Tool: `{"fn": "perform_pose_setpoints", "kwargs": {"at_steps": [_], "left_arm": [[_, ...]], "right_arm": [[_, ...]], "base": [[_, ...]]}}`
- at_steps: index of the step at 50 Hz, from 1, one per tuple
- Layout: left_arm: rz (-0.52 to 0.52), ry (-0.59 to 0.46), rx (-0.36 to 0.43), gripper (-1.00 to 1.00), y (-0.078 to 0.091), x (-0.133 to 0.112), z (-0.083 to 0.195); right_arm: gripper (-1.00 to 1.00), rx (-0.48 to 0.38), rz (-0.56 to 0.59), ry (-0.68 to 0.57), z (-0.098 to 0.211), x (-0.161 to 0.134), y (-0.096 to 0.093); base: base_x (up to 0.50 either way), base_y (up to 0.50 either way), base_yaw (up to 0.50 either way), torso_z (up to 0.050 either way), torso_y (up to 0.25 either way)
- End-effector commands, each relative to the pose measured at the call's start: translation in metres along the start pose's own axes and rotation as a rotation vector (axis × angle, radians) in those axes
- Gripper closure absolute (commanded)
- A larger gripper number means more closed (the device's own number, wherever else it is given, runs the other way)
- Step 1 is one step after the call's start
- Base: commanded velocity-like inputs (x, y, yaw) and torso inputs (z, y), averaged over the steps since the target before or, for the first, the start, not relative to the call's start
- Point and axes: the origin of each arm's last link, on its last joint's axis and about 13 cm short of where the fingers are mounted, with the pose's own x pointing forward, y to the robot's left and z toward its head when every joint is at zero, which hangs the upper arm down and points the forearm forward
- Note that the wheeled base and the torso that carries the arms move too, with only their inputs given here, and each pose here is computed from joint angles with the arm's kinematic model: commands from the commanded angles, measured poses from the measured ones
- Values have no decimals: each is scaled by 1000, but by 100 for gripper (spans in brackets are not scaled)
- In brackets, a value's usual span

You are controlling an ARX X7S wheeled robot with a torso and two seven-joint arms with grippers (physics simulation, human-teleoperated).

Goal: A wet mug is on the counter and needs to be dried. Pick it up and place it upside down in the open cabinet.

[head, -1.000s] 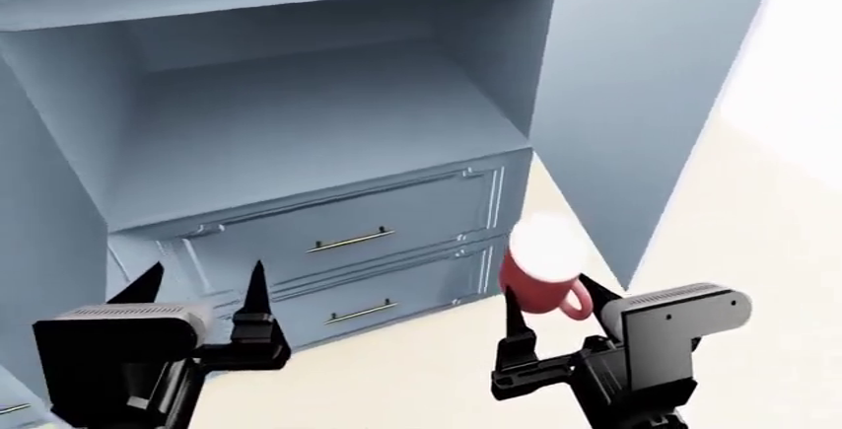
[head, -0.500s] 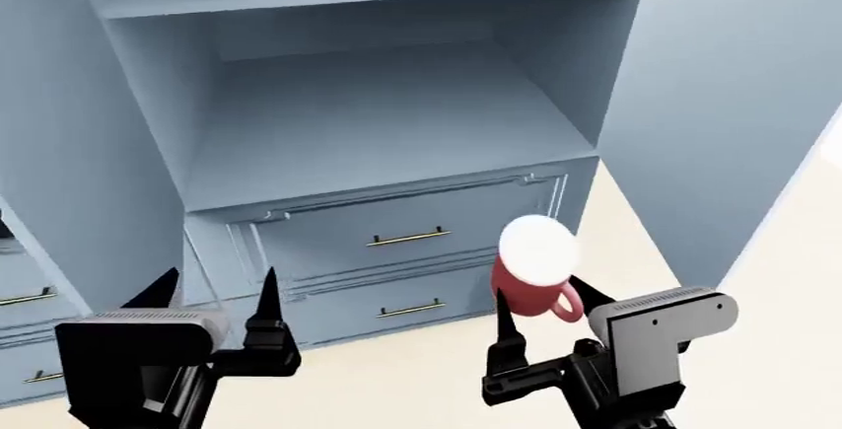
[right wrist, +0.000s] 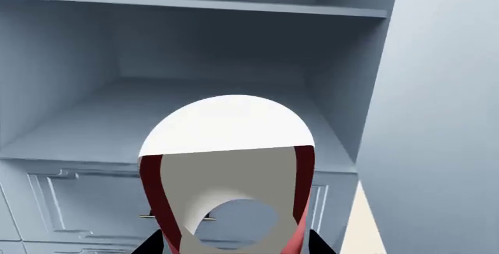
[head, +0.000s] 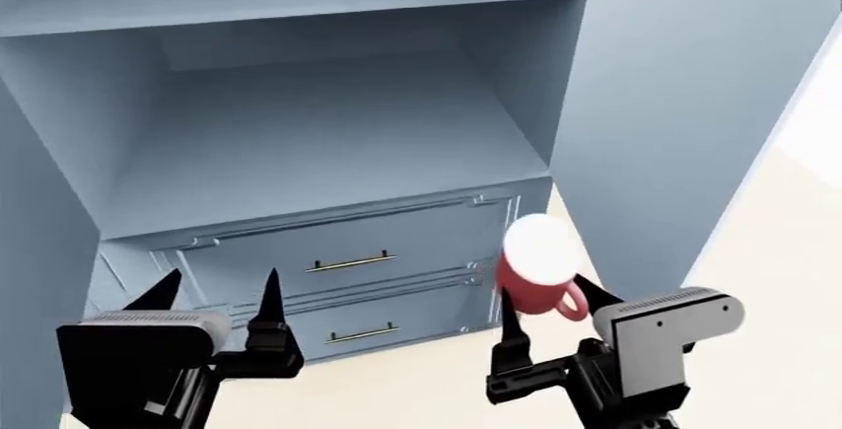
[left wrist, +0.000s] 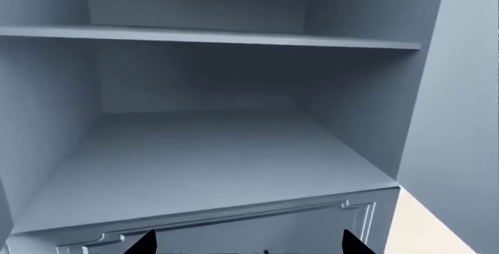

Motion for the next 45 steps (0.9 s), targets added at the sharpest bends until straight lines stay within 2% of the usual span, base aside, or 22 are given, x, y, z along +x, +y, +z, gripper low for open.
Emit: {"fn": "perform_pose_setpoints", "kwargs": {"at_steps": [1,5,43,45], "left_arm": [[8,8,-6,-100,1,0,-1],[11,11,-6,-100,1,1,-1],[5,7,-6,-100,0,-1,-1],[4,7,-5,-100,0,-1,0]], "right_arm": [[100,2,-22,-23,1,-1,-1],[100,14,-12,-28,1,-2,0],[100,2,-40,-46,3,-4,-1],[100,4,-44,-47,4,-4,-1]], "base": [[0,0,0,0,0],[0,0,42,0,0],[0,0,500,0,0],[0,320,0,0,0]]}}
